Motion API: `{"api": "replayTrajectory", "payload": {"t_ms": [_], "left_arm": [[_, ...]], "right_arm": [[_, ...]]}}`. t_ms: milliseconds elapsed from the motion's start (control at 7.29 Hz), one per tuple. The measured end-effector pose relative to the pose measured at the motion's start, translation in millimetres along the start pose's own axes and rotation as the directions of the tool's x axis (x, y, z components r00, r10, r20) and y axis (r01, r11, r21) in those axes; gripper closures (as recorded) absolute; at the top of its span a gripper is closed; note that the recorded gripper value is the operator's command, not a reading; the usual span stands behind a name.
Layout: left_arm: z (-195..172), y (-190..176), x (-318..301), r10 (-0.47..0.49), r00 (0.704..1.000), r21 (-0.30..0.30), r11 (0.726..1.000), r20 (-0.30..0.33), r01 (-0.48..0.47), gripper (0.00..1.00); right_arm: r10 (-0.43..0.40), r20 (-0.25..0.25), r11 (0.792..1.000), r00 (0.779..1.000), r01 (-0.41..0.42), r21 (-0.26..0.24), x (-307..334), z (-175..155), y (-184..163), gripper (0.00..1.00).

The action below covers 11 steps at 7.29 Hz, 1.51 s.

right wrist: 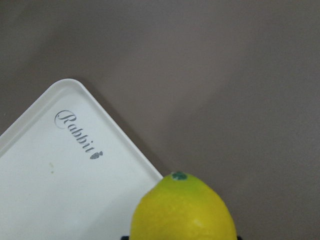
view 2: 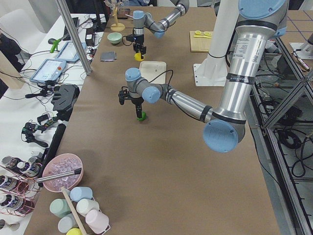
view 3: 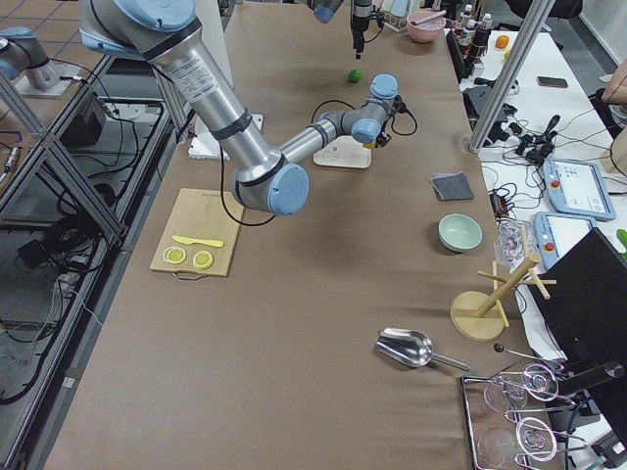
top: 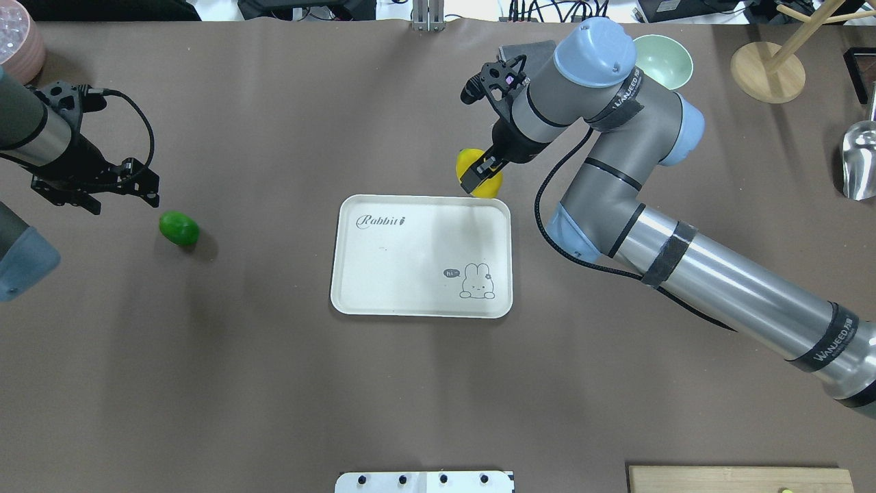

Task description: Place all lemons on tray

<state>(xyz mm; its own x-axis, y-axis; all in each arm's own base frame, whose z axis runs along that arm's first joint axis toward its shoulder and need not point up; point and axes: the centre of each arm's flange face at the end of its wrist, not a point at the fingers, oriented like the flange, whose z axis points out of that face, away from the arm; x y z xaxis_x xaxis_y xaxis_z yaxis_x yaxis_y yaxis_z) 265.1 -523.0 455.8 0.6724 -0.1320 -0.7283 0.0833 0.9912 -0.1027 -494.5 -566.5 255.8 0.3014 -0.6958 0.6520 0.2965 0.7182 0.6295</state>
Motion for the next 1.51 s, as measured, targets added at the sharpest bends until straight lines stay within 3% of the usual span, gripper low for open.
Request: {"api": "replayTrajectory", "payload": {"t_ms": [685,823,960,1234,1508], "left_arm": [[49.9,-6.4,7.3,-0.085,0.996,0.001,0.996,-0.032,0.085,0.03],[52.8,-10.9,14.9,-0.103,0.994,0.002,0.995,-0.039,0.103,0.03],[53.0,-14.1,21.9,-0.115,0.992,0.003,0.993,-0.045,0.115,0.06],[54.3,-12.1,24.5,-0.104,0.993,0.011,0.994,-0.061,0.105,0.07],[61.8,-2.2,30.1,-0.086,0.994,0.028,0.996,-0.064,0.088,0.16]], "right_arm": [[-0.022,0.153,0.994,0.988,0.038,-0.103,-17.4,25.9,33.1,0.73],[-0.029,0.168,0.992,0.985,0.049,-0.118,-19.0,32.0,39.7,0.69],[-0.039,0.177,0.99,0.983,0.063,-0.129,-18.4,37.6,45.7,0.52],[-0.048,0.183,0.987,0.982,0.074,-0.141,-18.0,44.6,51.2,0.0],[-0.047,0.182,0.987,0.982,0.074,-0.144,-17.0,46.3,52.2,0.0]]}}
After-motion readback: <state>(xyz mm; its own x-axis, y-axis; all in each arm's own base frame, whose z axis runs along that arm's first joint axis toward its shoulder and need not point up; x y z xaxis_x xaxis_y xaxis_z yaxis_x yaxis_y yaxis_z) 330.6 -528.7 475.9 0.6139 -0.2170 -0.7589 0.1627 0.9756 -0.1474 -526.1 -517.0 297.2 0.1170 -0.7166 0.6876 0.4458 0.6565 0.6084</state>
